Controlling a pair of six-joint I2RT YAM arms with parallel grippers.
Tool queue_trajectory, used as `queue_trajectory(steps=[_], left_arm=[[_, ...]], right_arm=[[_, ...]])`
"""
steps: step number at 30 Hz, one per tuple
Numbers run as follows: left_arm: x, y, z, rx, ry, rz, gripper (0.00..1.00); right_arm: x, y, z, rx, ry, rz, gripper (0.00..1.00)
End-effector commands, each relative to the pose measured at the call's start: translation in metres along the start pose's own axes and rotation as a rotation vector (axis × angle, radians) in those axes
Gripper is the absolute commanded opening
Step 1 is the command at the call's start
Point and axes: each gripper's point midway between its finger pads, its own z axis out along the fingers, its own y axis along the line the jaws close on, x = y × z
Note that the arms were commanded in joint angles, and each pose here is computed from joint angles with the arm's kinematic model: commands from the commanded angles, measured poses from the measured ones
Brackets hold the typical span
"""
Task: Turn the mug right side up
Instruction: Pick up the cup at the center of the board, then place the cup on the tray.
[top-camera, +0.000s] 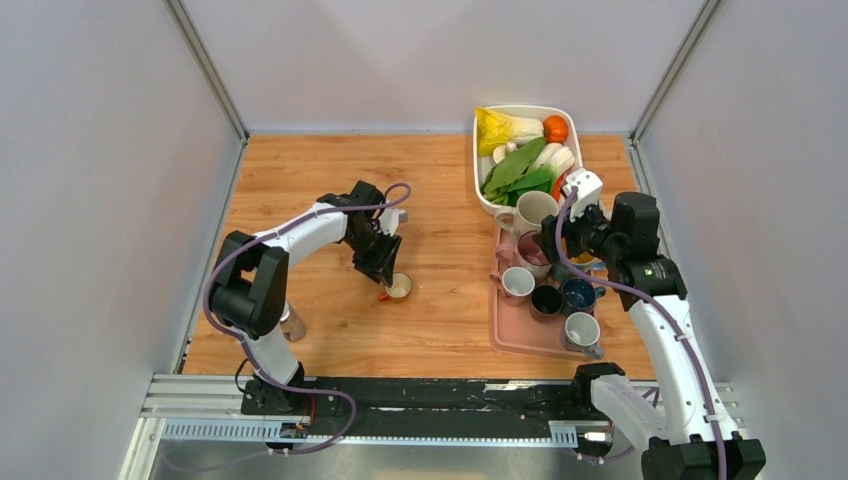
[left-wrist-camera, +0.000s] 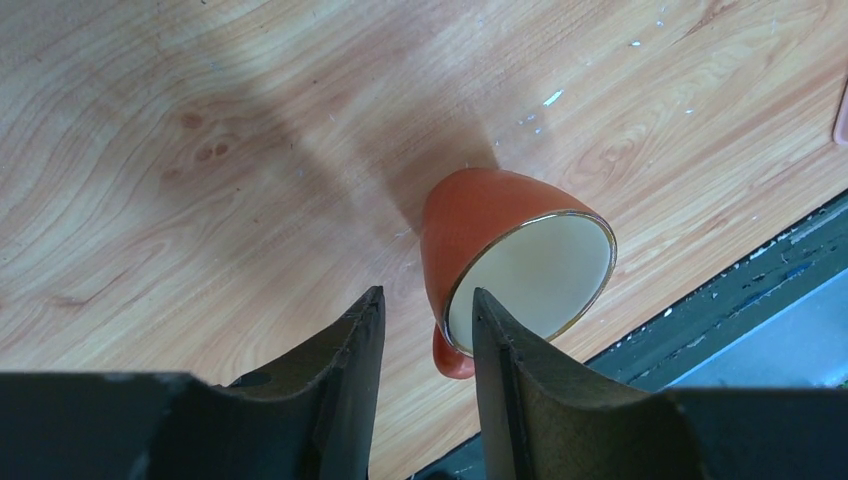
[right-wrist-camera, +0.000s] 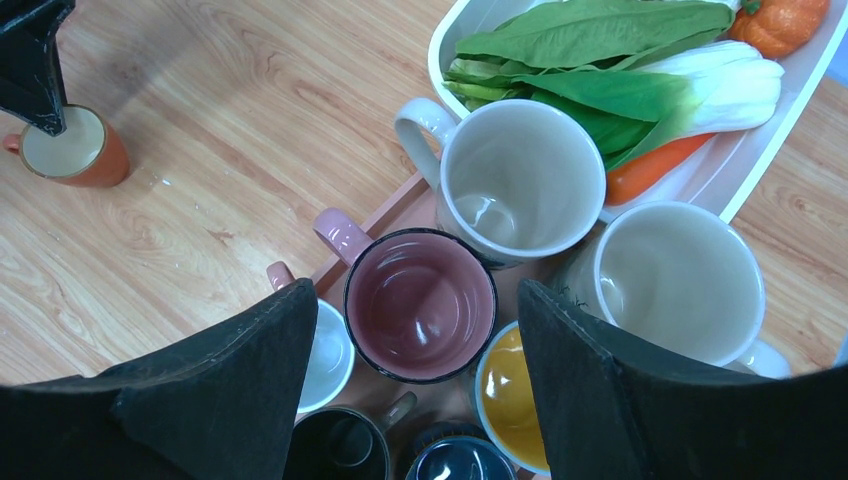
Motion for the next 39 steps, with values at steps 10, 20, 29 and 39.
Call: queue_trajectory(steps=[10,20,29,39], left_arm=[[-0.016,-0.003,0.001,0.012,-0.029,0.009,0.3],[-0.018,-0.018,-0.009,0.046,-0.057,0.066,0.05],[-0.045,-0.093,-0.04,0.098,-0.179,0.416,0.0],[-0.067,-0.197,-0.054,0.115,-0.274,0.873,0.0]], right_arm=[[-0.008,0.001,0.001,-0.009,-0.04,0.014,0.77],[-0.01,-0.001,0.002,-0.005,-0.045,0.018,0.77],[-0.023,-0.03,-0.003,0.143,-0.057,0.051,0.78],[-0.051,-0.105,-0.024,0.505,-0.099,0.166,0.82]])
